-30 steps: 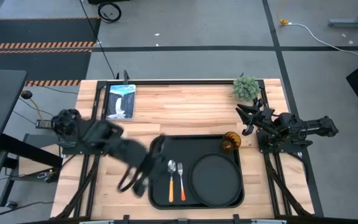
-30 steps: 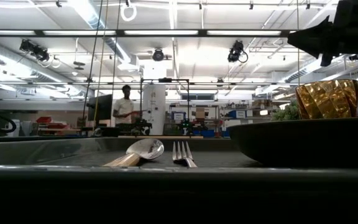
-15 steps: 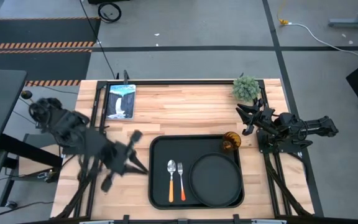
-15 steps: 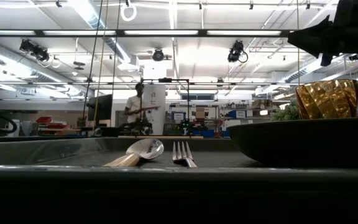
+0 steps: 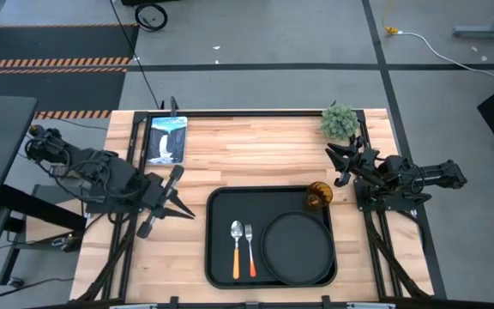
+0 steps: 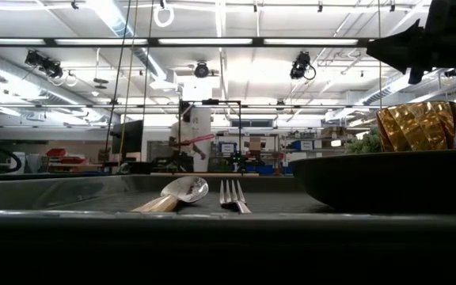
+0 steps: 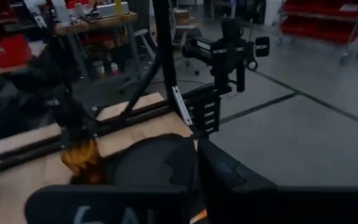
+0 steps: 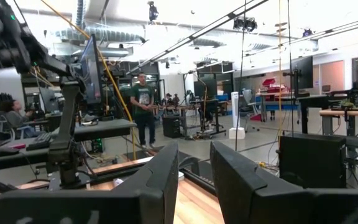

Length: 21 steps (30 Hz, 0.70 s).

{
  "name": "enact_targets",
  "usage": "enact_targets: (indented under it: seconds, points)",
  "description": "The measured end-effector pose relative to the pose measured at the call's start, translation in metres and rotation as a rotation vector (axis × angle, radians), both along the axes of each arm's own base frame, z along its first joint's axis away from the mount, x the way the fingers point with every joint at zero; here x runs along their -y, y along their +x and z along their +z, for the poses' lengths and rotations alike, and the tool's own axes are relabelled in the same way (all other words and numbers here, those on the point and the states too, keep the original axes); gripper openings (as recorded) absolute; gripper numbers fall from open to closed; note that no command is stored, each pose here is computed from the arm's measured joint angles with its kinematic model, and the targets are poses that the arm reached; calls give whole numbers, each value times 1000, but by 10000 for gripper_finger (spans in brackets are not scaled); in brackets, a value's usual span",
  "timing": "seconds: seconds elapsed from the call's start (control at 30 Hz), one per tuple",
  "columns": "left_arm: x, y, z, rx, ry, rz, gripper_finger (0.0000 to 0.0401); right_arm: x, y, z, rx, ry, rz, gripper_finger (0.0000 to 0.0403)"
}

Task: Pick and place plate/cup/fork/spoon on tray
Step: Return to Home Position

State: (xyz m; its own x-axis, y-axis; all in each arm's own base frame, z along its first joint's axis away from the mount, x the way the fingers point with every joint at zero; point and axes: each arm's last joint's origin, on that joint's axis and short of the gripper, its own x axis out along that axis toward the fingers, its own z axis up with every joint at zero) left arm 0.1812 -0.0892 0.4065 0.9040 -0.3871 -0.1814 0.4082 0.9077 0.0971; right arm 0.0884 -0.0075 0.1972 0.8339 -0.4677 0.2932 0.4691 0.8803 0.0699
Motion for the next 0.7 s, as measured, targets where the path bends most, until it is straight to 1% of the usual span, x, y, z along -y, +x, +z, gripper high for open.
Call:
enact_targets:
  seconds: [0.13, 0.2, 0.3, 0.43, 0.6, 0.7]
  points:
    - [-7, -9, -32, -3, -60, -29, 30, 0, 0, 0, 0, 0, 0, 100]
    - [-11, -15, -48, 22, -88, -49, 30, 0, 0, 0, 0, 0, 0, 100]
    - [-18, -25, -72, 93, -146, -82, 30, 0, 0, 0, 0, 0, 0, 100]
    - [-26, -39, -100, 254, -208, -129, 30, 0, 0, 0, 0, 0, 0, 100]
    - [-34, -51, -137, 398, -257, -178, 30, 0, 0, 0, 0, 0, 0, 100]
    - [-38, -57, -156, 435, -257, -207, 29, 0, 0, 0, 0, 0, 0, 100]
